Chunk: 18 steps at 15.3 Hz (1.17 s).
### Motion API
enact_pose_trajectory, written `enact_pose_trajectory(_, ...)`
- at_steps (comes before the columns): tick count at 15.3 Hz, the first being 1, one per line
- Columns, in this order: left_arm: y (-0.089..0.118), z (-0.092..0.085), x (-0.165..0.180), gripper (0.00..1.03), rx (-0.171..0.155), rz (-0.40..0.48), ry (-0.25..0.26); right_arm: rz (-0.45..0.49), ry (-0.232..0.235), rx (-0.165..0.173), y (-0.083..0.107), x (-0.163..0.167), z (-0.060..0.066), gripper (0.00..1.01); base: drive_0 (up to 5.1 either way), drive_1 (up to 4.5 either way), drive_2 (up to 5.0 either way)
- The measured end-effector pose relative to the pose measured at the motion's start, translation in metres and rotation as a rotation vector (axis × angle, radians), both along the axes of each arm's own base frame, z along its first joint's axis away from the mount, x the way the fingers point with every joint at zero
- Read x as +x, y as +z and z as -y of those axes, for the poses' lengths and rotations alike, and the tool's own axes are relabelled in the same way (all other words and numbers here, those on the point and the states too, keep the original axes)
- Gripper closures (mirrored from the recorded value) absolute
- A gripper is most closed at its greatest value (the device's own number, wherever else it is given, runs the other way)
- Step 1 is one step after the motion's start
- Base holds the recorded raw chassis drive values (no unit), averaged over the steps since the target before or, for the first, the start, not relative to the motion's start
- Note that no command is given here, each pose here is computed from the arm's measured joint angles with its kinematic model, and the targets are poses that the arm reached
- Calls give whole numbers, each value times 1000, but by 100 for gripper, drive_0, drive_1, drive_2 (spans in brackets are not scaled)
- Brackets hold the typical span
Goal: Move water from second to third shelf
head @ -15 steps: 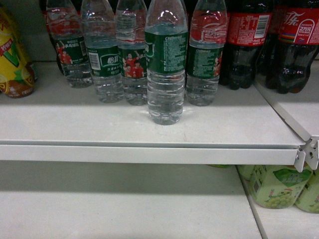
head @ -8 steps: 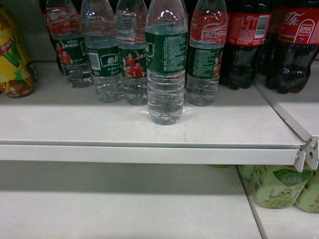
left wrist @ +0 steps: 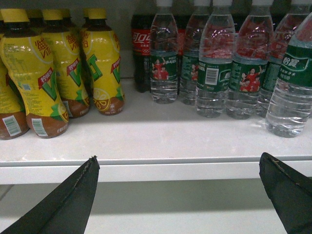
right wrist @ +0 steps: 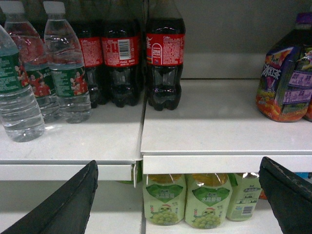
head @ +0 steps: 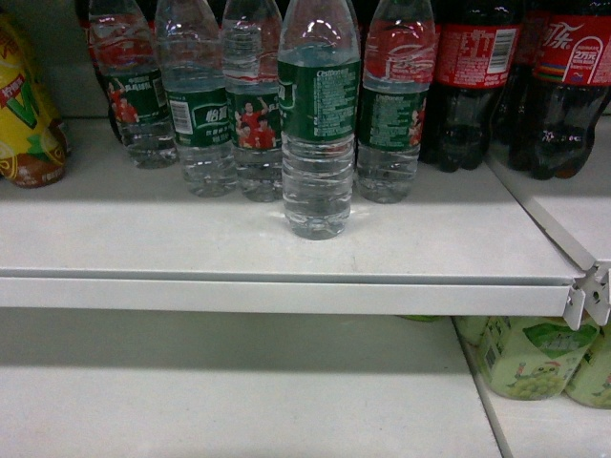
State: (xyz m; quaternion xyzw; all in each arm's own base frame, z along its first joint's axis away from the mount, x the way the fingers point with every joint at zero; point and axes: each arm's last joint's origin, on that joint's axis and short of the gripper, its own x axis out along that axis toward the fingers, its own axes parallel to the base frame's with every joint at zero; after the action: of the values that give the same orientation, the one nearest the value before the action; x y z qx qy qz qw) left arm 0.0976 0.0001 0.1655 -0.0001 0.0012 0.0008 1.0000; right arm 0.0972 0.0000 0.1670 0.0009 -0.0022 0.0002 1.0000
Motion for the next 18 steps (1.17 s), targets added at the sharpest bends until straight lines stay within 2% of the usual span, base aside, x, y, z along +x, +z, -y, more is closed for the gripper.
enact_pose_trajectory(9, 0, 0, 0, 5, 0, 0, 0, 0, 0, 0, 0, 0, 0, 3, 0, 0, 0)
enact_pose_trajectory(10, 0, 0, 0, 5, 0, 0, 0, -112, 42, 62, -2, 0, 0, 3, 0, 0, 0)
enact_pose_trajectory(11, 0, 0, 0, 5, 0, 0, 0, -182, 60, 178, 3, 5, 2, 3, 0, 0, 0)
enact_pose_trajectory(12, 0, 0, 0, 5, 0, -1, 0, -146, 58, 228, 18, 10, 3, 3, 0, 0, 0)
enact_pose_trajectory(13, 0, 0, 0, 5, 0, 0, 0, -66, 78, 239, 44, 17, 2, 3, 0, 0, 0)
enact_pose_trajectory(14, 0, 0, 0, 5, 0, 0, 0, -6, 102, 233, 67, 26, -1, 3, 0, 0, 0)
enact_pose_trajectory(15, 0, 0, 0, 5, 0, 0, 0, 9, 119, 225, 79, 40, -5, 3, 0, 0, 0)
enact_pose_trajectory(16, 0, 0, 0, 5, 0, 0, 0, 3, 136, 210, 85, 53, -10, 3, 0, 0, 0)
enact_pose_trajectory(18, 0, 0, 0, 5, 0, 0, 0, -14, 183, 183, 95, 80, -28, 3, 0, 0, 0)
